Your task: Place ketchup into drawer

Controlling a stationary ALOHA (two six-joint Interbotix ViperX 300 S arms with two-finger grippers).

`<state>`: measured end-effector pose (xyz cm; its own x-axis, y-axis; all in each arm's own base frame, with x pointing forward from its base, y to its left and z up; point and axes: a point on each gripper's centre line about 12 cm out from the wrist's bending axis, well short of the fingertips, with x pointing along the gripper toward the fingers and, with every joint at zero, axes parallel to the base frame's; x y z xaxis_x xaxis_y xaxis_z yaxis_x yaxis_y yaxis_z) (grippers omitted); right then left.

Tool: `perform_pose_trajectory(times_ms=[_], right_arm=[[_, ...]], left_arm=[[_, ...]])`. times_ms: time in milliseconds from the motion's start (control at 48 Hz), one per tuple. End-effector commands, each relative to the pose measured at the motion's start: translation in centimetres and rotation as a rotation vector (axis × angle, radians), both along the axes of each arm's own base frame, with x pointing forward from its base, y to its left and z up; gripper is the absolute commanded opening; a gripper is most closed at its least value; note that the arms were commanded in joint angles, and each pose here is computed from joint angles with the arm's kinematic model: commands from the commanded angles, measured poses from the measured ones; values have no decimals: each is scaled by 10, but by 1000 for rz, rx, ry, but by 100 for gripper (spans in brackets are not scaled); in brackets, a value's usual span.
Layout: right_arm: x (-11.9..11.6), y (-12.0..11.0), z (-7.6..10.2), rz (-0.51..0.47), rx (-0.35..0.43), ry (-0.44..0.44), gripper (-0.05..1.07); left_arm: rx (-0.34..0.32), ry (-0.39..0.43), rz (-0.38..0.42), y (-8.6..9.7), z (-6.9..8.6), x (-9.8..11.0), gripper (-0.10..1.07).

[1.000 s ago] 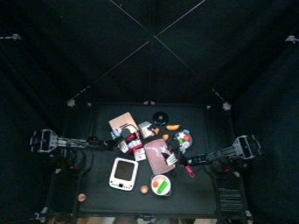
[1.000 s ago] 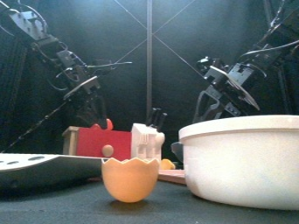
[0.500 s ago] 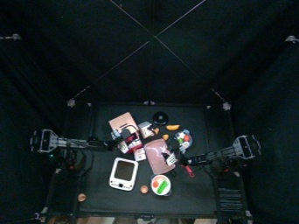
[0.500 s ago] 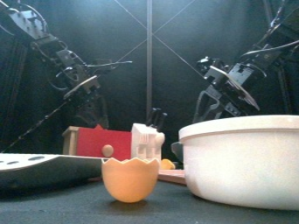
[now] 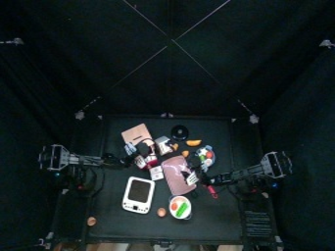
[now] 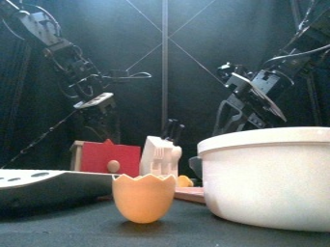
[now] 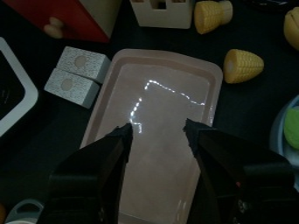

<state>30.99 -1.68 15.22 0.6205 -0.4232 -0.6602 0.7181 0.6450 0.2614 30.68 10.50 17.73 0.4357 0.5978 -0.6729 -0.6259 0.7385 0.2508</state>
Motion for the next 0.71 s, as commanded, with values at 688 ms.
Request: perform_pose_trajectory(times_ms=[688], right_arm=[[4, -1, 7, -7, 2, -24, 87]], left_arm=[[14, -71, -46, -18, 25, 21, 82]])
